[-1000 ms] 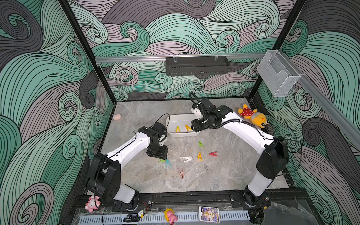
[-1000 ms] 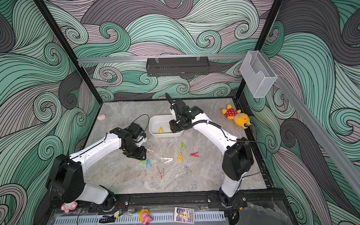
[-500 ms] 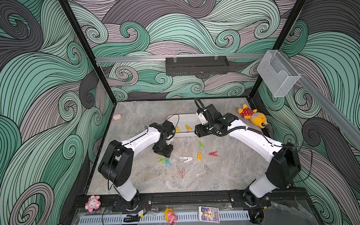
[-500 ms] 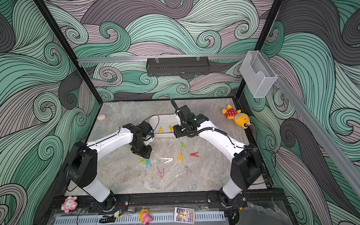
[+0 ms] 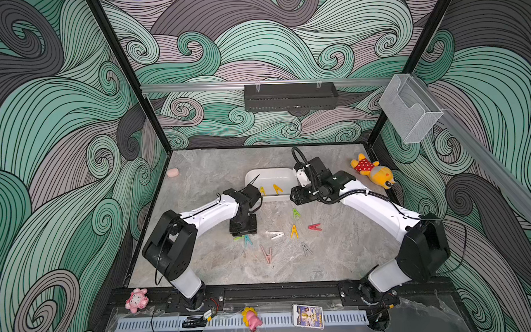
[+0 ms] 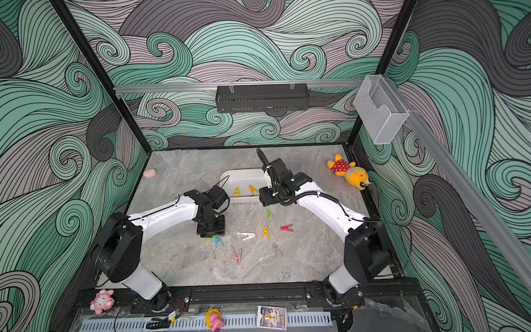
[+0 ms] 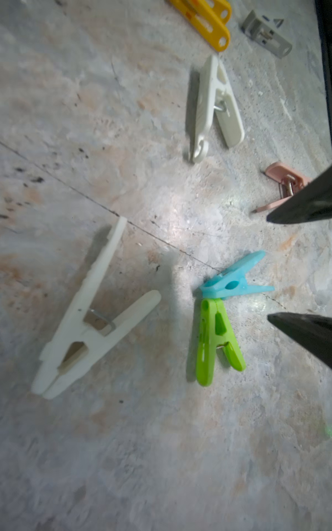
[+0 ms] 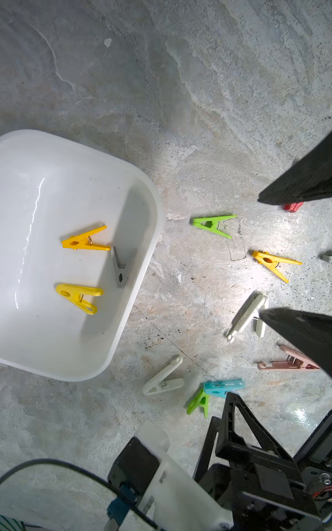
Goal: Put the clothespins into the storage box
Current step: Pick up the clothespin from the center of the board.
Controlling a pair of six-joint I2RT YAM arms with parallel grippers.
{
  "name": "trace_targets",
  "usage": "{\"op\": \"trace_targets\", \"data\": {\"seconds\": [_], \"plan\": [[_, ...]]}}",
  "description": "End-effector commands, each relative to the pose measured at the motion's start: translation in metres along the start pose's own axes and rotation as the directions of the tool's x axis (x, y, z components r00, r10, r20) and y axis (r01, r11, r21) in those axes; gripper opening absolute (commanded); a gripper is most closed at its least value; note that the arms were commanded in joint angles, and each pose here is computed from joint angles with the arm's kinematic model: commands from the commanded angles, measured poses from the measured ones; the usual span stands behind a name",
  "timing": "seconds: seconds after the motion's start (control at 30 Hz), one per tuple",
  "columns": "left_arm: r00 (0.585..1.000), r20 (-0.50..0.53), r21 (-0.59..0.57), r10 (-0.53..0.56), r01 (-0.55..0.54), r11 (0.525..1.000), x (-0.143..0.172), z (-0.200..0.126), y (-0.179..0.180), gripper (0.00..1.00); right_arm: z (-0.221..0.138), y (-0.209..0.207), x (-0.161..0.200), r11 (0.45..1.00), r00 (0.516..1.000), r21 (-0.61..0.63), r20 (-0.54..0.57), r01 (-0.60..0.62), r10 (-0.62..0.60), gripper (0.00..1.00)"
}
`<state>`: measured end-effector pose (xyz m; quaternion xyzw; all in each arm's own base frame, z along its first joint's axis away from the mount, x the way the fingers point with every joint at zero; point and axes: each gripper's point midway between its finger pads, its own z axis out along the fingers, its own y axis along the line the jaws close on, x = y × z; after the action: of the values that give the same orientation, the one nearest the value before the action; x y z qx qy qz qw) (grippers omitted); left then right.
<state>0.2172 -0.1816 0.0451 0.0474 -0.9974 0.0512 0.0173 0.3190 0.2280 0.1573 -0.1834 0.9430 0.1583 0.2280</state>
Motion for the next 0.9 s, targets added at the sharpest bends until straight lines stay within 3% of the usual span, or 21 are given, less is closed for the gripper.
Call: {"op": "trace_targets", "data": {"seconds": [0.0, 0.87], "plan": [[0.994, 0.025, 0.021, -0.108, 0.107, 0.994, 0.002, 0.0, -0.005, 0.5, -0.006, 0.006, -0.006, 0.999, 0.999, -0.048, 0.038, 0.015, -0.013, 0.59], [0.965, 0.065, -0.058, -0.253, 0.257, 0.965, -0.008, 0.039, 0.007, 0.51, 0.002, 0.003, 0.007, 0.995, 0.999, -0.096, 0.028, -0.017, 0.019, 0.59]]}}
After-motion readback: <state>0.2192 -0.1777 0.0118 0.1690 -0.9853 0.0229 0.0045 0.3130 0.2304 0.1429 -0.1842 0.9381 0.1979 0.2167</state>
